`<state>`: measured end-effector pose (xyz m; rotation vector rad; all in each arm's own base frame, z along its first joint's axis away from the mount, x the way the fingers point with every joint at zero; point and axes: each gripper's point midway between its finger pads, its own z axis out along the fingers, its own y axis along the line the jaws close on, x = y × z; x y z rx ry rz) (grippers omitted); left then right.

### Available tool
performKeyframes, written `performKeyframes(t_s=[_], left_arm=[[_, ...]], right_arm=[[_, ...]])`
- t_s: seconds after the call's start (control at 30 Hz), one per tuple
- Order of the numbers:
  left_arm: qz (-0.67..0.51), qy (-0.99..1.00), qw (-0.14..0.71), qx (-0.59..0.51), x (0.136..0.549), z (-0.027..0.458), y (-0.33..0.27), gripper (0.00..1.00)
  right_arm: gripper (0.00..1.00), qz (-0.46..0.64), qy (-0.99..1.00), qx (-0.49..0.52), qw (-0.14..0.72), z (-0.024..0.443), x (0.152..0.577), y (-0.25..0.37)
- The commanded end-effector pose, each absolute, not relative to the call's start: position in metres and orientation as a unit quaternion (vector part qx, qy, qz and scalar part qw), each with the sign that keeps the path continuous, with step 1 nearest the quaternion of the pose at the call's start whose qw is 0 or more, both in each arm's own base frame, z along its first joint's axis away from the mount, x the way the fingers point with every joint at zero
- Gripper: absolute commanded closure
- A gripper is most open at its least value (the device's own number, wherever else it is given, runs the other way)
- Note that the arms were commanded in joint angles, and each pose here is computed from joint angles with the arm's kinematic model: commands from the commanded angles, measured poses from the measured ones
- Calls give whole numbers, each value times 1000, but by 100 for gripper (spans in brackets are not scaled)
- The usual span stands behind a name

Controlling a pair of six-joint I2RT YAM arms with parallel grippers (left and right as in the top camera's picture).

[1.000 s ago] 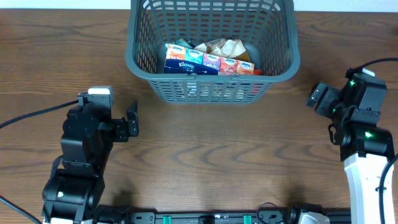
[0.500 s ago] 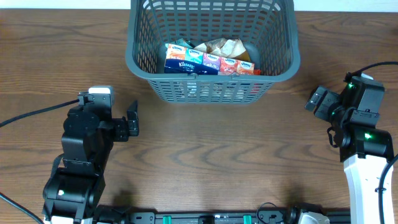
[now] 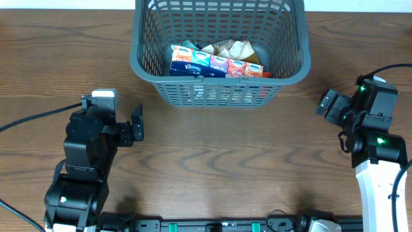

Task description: Pack container

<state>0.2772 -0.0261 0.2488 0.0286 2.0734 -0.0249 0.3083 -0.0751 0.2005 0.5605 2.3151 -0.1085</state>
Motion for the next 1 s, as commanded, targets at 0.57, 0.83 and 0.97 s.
performKeyframes(t_s=[0.57,0.83,0.97], left_arm=[[-9,861,509,15,277,249,-27,1],[-9,861,509,15,277,249,-27,1],[-9,861,509,15,277,249,-27,1]], right_arm=[[1,-24,833,114,541,263,283,-36],[1,26,788,12,615,231,245,0],[1,38,756,-40,653,221,245,16]])
